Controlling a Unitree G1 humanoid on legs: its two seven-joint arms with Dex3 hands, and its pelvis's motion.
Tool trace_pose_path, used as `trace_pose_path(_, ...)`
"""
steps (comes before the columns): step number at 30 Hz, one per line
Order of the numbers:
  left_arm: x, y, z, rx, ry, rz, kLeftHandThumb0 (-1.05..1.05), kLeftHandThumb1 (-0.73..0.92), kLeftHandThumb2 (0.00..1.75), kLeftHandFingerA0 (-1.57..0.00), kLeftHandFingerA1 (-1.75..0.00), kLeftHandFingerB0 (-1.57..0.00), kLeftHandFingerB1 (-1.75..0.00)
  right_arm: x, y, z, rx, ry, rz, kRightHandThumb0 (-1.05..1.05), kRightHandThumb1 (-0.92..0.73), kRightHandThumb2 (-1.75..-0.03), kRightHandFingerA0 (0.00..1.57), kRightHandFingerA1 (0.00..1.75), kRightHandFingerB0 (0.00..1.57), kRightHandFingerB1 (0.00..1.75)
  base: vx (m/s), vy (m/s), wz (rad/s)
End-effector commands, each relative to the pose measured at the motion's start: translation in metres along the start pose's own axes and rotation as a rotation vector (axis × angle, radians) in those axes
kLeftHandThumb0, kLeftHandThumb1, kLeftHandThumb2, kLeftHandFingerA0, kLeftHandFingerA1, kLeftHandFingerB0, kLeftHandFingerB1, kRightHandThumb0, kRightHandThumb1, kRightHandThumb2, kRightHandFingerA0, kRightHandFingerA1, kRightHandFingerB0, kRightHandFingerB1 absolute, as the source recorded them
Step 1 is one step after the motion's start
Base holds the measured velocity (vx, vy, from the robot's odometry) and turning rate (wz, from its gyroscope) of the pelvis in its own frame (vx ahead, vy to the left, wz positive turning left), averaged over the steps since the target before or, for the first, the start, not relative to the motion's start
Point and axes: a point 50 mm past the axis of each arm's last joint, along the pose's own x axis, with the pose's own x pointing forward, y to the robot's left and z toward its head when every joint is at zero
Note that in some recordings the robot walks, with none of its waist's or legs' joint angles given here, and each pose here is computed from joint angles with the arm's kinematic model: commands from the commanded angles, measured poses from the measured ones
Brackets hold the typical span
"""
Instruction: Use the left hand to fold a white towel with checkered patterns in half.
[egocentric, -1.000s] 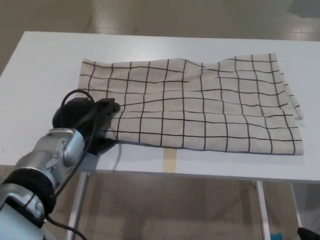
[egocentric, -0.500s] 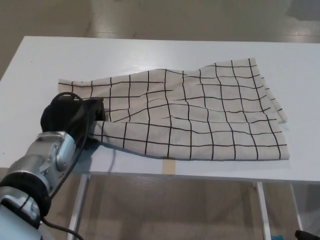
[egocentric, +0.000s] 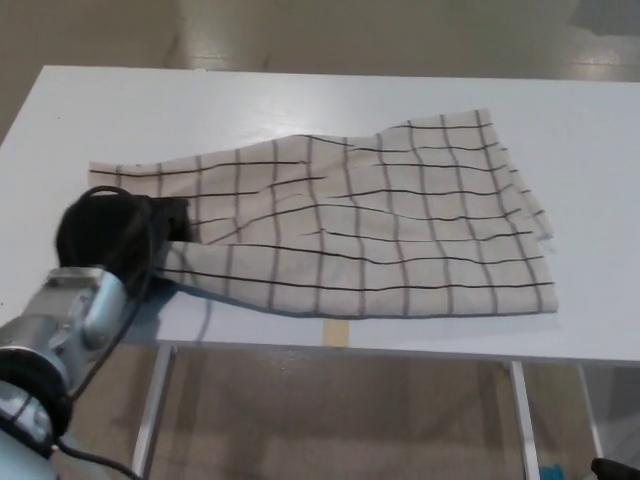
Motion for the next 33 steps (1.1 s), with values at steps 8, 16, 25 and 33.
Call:
trace_pose_path(8,0.007,0.077,-0.050,0.506,-0.063,0.234,-0.22,0.62,0.54,-0.74,-1.75,-0.60,-1.71,0.001,-0.010,0.007,0.009,-0.010,0.007,-0.33,-0.57,-0.56,0.63,0.57,0.70,0.56,0.00,0.000,0.00)
trace_pose_path(16,0.010,0.102,-0.054,0.589,-0.108,0.266,-0.19,0.60,0.54,-0.77,-1.75,-0.63,-1.69,0.000,-0.013,0.006,0.021,0.010,0.007,-0.33,-0.57,-0.56,0.63,0.58,0.69,0.56,0.00,0.000,0.00)
trace_pose_path(25,0.034,0.121,0.002,0.885,-0.477,0.328,-0.39,0.44,0.53,-0.94,-1.56,-0.96,-0.51,-0.003,-0.012,0.006,0.007,0.034,-0.002,-0.32,-0.59,-0.56,0.63,0.58,0.69,0.55,0.00,0.000,0.00)
trace_pose_path(33,0.046,0.125,0.047,0.843,-0.626,0.357,-0.35,0.44,0.56,-0.97,-1.51,-1.01,-0.56,-0.004,-0.012,0.008,0.025,0.034,0.005,-0.32,-0.59,-0.56,0.63,0.59,0.69,0.56,0.00,0.000,0.00)
